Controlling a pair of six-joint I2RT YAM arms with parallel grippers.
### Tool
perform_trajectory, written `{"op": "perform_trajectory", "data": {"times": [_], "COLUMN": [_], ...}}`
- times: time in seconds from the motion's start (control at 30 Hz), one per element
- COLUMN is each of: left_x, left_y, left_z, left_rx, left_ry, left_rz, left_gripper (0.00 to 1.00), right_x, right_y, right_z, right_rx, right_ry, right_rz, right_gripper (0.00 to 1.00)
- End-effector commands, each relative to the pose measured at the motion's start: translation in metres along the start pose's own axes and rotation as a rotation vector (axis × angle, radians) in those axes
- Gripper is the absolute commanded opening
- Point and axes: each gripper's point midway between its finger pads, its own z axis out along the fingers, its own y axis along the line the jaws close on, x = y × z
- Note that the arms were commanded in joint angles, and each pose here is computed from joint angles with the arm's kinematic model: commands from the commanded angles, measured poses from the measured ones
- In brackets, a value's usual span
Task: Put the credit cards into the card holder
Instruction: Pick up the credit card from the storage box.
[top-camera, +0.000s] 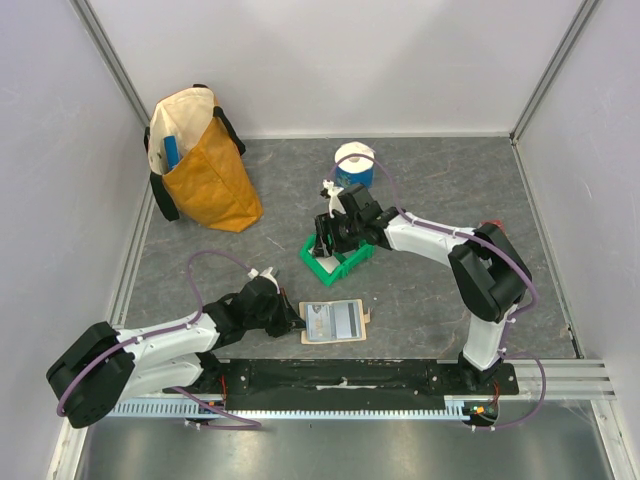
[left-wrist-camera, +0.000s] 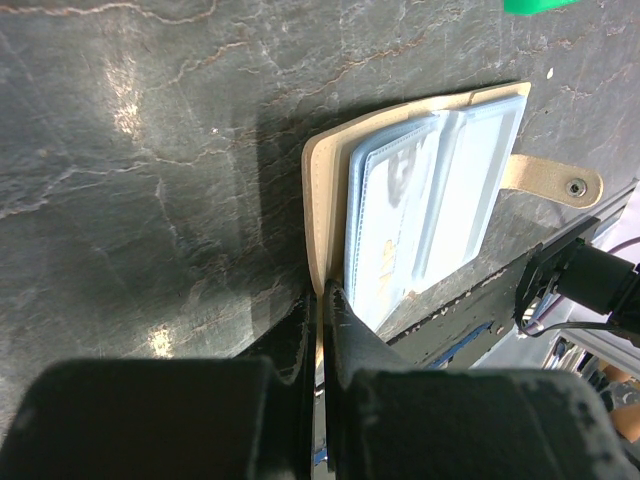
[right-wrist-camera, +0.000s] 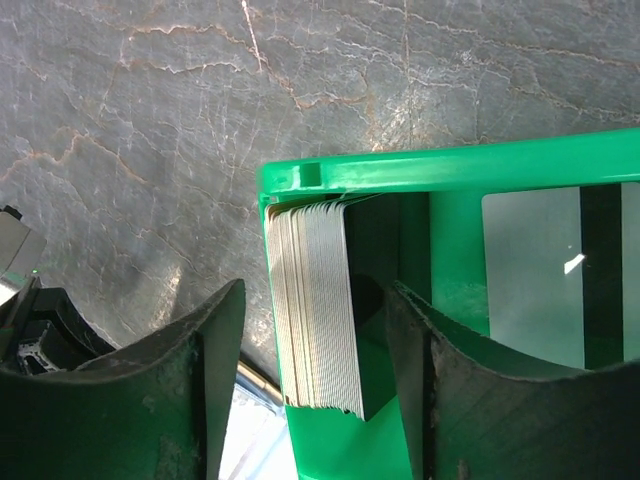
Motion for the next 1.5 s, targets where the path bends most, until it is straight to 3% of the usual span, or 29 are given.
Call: {"op": "perform_trajectory", "data": {"times": [0.0, 0.47, 0.53, 0.83, 1.17, 1.47], "left_x": [-0.008, -0.008, -0.008, -0.007, -0.007, -0.007], "left_y": [-0.008, -0.009, -0.008, -0.009, -0.009, -0.008], "left_z": [0.0, 0.001, 0.002, 0.003, 0.003, 0.004], "left_rx": [0.012, 0.013, 0.011, 0.011, 0.013, 0.01], "left_ry": [-0.022, -0.023, -0.02, -0.014, -0.013, -0.012], "left_rz": [0.01, 0.008, 0.006, 0.009, 0.011, 0.01], "left_gripper": [0.02, 0.02, 0.02, 0.02, 0.02, 0.02], "right_x": [-0.024, -0.026, -0.026, -0.032, -0.035, -0.021], "right_y": [0.014, 0.01, 0.01, 0.001, -0.017, -0.035], "right_z": [-0.01, -0.015, -0.015, -0.018, -0.018, -0.006], "right_rx": [-0.045, -0.054, -0.055, -0.033, 0.023, 0.088], "right_ry": [-0.056, -0.061, -0.061, -0.078, -0.086, -0.037], "right_rz": [-0.024, -0.016, -0.016, -0.016, -0.007, -0.004], "right_gripper": [0.62, 0.36, 0.29, 0.26, 0.15, 0.15]}}
